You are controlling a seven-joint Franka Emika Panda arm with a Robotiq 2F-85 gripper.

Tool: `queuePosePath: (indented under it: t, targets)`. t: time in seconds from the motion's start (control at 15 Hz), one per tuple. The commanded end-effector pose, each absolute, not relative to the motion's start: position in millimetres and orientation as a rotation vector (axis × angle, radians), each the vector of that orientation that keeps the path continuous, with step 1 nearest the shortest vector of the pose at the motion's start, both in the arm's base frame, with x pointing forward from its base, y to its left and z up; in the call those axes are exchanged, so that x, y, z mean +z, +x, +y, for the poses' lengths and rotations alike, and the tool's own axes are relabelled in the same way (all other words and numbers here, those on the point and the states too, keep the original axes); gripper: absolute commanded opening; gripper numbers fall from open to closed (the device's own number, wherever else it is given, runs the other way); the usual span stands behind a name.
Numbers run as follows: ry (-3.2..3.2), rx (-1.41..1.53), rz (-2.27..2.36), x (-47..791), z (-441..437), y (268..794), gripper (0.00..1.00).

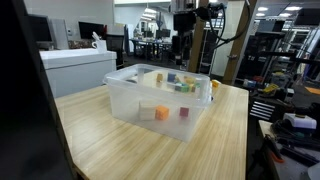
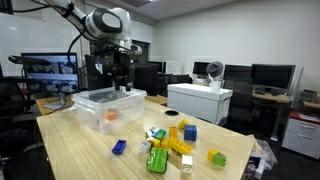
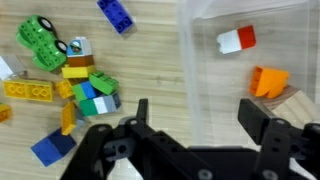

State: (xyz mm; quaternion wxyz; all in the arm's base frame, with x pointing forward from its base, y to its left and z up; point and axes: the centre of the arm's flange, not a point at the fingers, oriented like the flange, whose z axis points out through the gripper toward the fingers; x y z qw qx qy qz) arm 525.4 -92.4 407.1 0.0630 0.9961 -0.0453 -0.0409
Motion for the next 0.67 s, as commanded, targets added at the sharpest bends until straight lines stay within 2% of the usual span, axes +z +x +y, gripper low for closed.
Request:
queuePosePath:
  t: [0.0, 0.07, 0.27, 0.6]
  targets:
    - [3.058, -0.141, -0.174, 415.2, -174.0, 511.3, 1.00]
    - [3.061, -0.151, -0.221, 411.3, -204.7, 497.3, 1.00]
    - [3.101, -0.258, -0.093, 388.6, -221.5, 461.4, 1.00]
    - [3.114, -0.423, 0.485, 324.4, -212.9, 414.0, 1.00]
